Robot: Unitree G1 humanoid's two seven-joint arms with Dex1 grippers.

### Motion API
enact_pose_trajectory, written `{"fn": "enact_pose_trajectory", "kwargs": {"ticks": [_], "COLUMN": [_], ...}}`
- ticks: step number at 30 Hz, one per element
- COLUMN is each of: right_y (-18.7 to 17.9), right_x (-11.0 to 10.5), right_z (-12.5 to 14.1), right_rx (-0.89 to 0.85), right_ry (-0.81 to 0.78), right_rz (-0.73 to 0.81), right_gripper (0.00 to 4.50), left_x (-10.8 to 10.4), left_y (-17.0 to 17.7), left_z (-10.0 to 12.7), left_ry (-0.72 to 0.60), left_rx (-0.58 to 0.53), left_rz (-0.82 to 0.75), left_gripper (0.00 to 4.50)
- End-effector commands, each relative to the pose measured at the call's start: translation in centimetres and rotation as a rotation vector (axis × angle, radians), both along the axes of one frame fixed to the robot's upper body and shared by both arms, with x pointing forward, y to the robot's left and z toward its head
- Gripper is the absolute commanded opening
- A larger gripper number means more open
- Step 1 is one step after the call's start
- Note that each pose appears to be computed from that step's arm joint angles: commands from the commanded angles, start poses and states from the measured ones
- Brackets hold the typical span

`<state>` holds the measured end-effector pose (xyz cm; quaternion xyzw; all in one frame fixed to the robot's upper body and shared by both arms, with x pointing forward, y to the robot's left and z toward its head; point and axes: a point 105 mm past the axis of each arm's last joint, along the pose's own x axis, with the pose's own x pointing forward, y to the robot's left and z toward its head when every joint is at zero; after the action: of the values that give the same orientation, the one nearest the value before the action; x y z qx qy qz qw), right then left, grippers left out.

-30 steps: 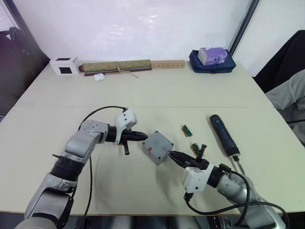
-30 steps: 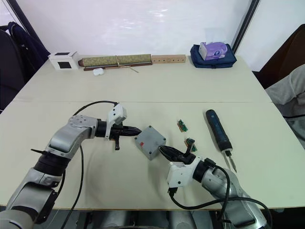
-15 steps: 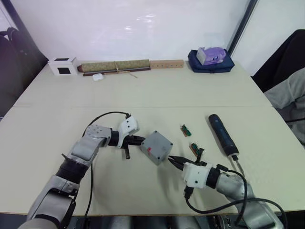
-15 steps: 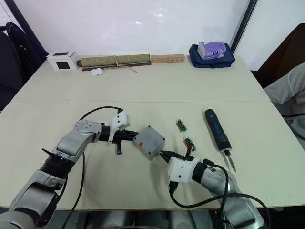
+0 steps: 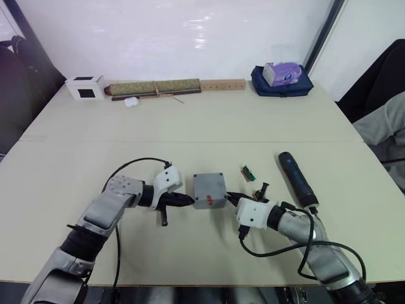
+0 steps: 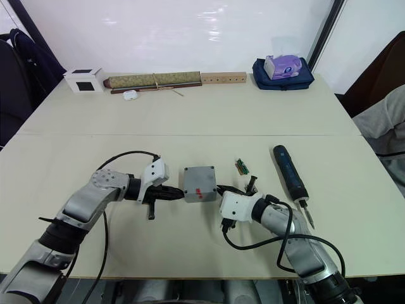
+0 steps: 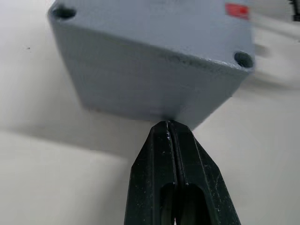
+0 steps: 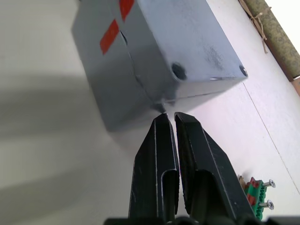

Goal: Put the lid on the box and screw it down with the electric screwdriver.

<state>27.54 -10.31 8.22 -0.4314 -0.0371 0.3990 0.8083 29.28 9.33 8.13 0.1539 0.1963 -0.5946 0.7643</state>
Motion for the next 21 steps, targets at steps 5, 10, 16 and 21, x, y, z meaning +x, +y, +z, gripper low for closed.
{"fn": "enact_pose_trajectory", "kwargs": {"ticks": [5, 10, 16, 21], "right_y": [1.7, 2.1, 2.5, 2.4], "right_x": [-0.6, -1.2, -1.4, -1.5], "right_z": [1.0, 1.1, 0.8, 1.1], "right_rx": [0.028, 0.043, 0.045, 0.053], "right_ry": [-0.036, -0.018, -0.013, -0.014], "right_rz": [0.082, 0.099, 0.109, 0.096], "right_gripper": [0.17, 0.17, 0.17, 0.17], "left_x": [0.2, 0.8, 0.8, 0.6], "left_y": [-0.3, 0.3, 0.6, 1.1], "left_z": [1.6, 1.8, 1.9, 1.9], "left_ry": [-0.051, -0.071, -0.076, -0.065], "left_rx": [-0.041, -0.027, -0.022, -0.016], "left_rz": [-0.003, 0.022, 0.021, 0.013], "left_gripper": [0.00, 0.00, 0.00, 0.00]}}
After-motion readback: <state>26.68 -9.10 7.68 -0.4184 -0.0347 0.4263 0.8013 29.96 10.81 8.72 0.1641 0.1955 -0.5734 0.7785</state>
